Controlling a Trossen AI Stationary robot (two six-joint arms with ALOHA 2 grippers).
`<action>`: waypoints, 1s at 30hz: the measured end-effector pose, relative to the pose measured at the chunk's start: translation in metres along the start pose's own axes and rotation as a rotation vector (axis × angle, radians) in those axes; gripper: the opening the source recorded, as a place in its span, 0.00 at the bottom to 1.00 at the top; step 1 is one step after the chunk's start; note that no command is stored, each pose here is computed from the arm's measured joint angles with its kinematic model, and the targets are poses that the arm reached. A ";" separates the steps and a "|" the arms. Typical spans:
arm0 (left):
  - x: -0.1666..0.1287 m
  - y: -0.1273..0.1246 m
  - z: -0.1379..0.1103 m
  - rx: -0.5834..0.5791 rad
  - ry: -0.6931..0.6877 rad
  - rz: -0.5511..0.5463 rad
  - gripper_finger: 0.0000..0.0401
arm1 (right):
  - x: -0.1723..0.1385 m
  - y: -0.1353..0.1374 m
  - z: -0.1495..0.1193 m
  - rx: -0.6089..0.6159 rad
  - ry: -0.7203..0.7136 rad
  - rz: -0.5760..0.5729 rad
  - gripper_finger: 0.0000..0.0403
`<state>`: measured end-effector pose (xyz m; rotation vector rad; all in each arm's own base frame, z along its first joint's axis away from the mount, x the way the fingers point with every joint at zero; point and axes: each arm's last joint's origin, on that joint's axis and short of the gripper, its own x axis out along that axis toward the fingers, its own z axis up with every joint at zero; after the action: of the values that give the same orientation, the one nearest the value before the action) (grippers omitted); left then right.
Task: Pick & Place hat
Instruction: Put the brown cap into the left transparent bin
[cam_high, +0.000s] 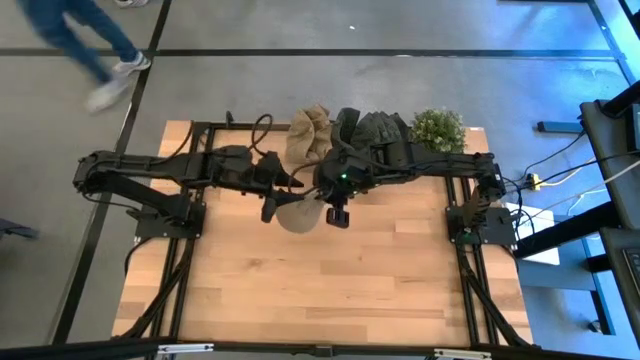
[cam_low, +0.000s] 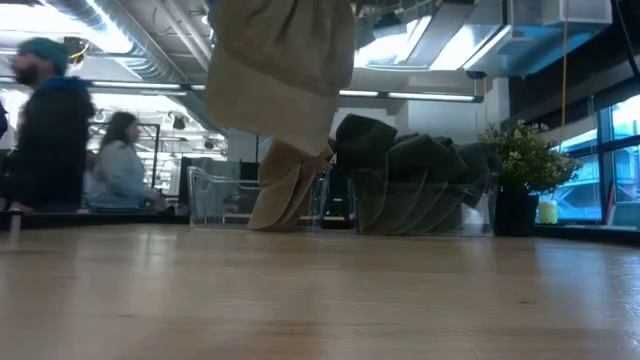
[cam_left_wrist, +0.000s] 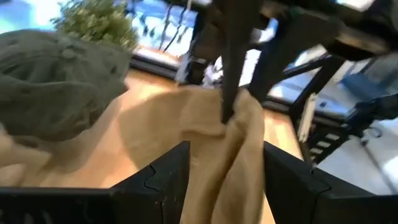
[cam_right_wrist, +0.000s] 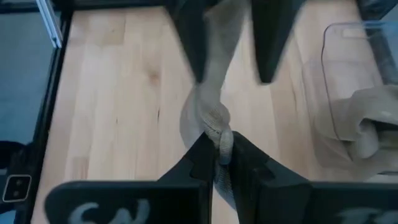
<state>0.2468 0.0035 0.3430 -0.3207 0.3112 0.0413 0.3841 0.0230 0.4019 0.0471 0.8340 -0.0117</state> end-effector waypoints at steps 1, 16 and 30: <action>0.000 0.000 0.004 -0.002 0.027 0.014 0.45 | 0.001 0.000 -0.001 0.000 0.006 0.000 0.08; 0.038 -0.012 0.049 0.117 0.321 0.013 0.45 | 0.001 0.000 0.000 -0.019 -0.002 0.002 0.09; 0.035 -0.015 0.059 0.134 0.320 0.011 0.31 | 0.001 0.000 -0.003 -0.017 0.030 -0.001 0.10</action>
<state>0.2992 0.0076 0.3901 -0.1913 0.6305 -0.0211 0.3824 0.0231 0.3992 0.0306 0.8637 -0.0045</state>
